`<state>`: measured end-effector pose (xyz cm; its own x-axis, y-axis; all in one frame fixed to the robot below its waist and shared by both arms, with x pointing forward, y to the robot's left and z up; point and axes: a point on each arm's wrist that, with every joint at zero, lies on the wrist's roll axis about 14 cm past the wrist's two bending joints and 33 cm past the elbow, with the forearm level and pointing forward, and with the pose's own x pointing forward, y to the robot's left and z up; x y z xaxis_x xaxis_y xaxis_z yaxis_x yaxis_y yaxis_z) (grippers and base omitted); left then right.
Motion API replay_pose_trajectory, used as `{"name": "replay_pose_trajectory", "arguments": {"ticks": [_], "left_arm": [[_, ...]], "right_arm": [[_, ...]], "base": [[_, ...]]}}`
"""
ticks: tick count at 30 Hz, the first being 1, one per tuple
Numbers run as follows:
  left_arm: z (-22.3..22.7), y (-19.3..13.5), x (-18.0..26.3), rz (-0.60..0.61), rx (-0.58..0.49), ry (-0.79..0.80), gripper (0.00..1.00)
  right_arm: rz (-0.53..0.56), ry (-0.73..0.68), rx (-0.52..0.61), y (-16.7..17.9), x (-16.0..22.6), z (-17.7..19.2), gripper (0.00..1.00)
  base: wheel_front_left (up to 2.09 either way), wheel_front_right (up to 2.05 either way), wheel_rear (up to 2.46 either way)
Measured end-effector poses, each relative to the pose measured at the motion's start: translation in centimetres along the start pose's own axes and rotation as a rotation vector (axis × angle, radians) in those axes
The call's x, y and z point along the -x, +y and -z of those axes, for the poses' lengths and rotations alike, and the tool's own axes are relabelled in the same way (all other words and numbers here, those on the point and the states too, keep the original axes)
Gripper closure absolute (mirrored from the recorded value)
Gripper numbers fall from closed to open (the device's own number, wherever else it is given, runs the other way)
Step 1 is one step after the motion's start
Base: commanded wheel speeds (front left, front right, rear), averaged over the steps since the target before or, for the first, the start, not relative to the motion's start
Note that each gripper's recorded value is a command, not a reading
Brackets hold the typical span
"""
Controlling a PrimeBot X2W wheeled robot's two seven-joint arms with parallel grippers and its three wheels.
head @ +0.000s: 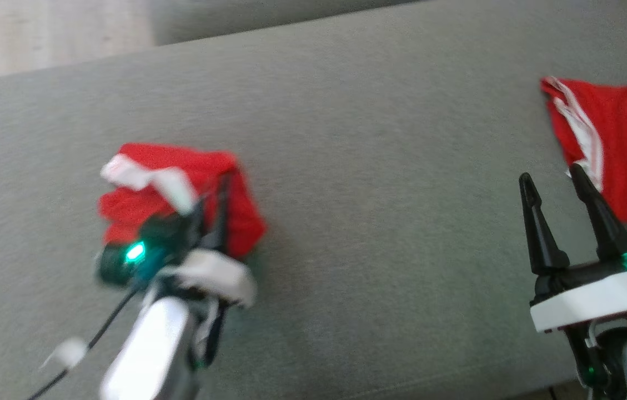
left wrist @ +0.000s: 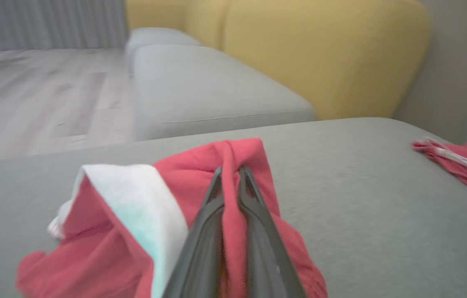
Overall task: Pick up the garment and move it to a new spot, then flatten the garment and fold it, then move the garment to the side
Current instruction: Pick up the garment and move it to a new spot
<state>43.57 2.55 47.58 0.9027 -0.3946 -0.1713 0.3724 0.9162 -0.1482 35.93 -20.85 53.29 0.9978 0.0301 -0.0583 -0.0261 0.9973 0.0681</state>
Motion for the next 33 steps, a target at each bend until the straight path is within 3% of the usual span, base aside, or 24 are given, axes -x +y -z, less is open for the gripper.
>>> {"name": "replay_pose_trajectory", "arguments": {"ticks": [4,8,9,10,15,22,27,33], "left_arm": [[0.0,-6.7,-3.1,0.214,-0.029,0.013,1.0],[2.9,-12.0,-3.5,0.4,-0.048,0.086,1.0],[4.1,-12.7,-3.2,0.429,-0.048,0.122,0.72],[5.3,-13.2,-2.9,0.448,-0.049,0.148,0.0],[5.9,-14.6,-2.3,0.48,-0.03,0.123,0.0],[0.7,-12.2,-2.4,0.376,-0.055,-0.1,0.0],[-3.1,-4.5,-1.7,0.149,-0.095,-0.227,0.0],[-4.5,5.9,2.4,-0.123,-0.133,-0.266,0.0]], "right_arm": [[0.057,0.006,-0.008,-1.6,0.5,0.4,0.0],[0.11,0.029,-0.023,-3.0,1.1,1.4,0.0],[0.121,0.036,-0.025,-3.2,1.2,1.6,0.0],[0.129,0.042,-0.03,-3.5,1.3,1.9,0.0],[0.146,0.049,-0.035,-3.9,1.5,2.3,0.0],[0.094,0.028,-0.041,-2.5,0.6,1.8,0.0],[0.036,0.029,-0.049,-0.8,-0.1,1.6,0.0],[-0.034,0.021,-0.043,1.3,-1.1,1.0,0.0]], "base": [[0.0,0.0,0.0],[0.0,0.0,0.0],[0.0,0.0,0.0],[0.0,0.0,0.0],[0.0,0.0,0.0],[0.0,0.0,0.0],[0.0,0.0,0.0],[0.0,0.0,0.0]]}}
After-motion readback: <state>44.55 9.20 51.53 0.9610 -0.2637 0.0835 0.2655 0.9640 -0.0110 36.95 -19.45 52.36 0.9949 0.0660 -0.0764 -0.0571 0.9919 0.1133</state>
